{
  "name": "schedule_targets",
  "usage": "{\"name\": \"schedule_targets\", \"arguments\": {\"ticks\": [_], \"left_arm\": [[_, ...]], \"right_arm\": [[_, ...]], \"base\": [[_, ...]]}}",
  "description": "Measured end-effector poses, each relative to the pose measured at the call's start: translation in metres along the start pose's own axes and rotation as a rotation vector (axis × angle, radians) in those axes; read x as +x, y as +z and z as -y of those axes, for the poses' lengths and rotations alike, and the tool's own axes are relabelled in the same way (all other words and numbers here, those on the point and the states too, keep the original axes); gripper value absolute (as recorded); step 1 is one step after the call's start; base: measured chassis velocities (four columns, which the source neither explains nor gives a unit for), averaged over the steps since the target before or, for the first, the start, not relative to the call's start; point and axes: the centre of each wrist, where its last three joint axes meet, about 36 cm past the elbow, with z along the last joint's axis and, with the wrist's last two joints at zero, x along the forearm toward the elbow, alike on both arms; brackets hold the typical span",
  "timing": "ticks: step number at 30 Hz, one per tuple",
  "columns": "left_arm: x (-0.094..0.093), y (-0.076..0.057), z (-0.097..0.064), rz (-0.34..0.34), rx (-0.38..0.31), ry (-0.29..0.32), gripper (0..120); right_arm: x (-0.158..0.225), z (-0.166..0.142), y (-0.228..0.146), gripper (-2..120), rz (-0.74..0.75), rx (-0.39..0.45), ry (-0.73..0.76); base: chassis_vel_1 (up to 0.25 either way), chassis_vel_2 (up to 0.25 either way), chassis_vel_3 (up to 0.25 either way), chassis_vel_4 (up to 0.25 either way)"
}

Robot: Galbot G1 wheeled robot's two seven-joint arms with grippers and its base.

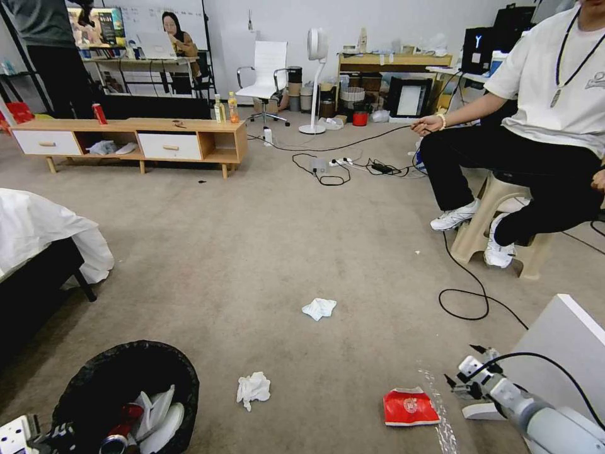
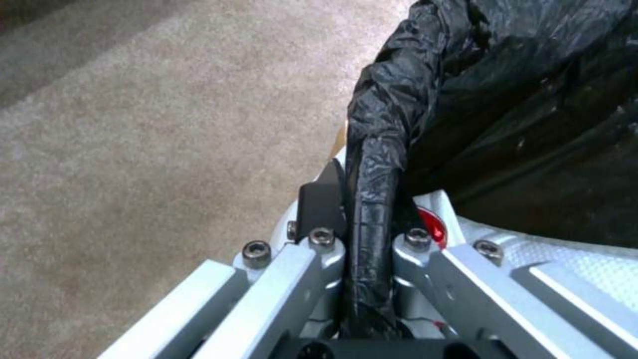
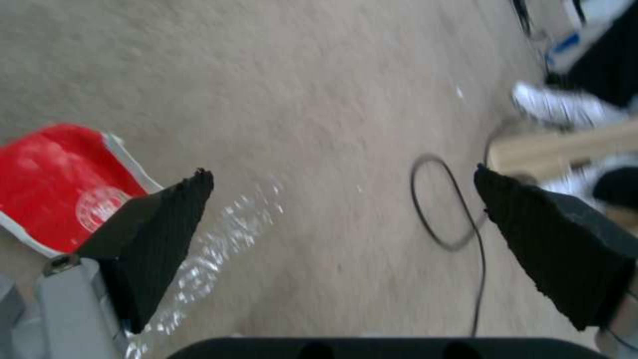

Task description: Pick up the trash bin and place the garbage on the floor into it.

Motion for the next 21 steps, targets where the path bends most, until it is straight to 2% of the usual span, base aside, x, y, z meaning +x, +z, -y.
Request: {"name": "schedule_targets", "arguments": {"ticks": [8, 21], "left_arm": [[-0.002, 0.002, 0.001, -0.002, 0.0, -0.003, 3], [-0.005, 0.002, 0.002, -0.002, -0.003, -0.01, 3]], "right_arm": [[-0.016, -0.01, -0.005, 100, 0.083, 0.036, -0.044], [-0.032, -0.032, 0.013, 100, 0.079, 0.079, -0.097]], "base": [[0.0, 0.0, 0.0, 0.0], [0.0, 0.0, 0.0, 0.0]]}}
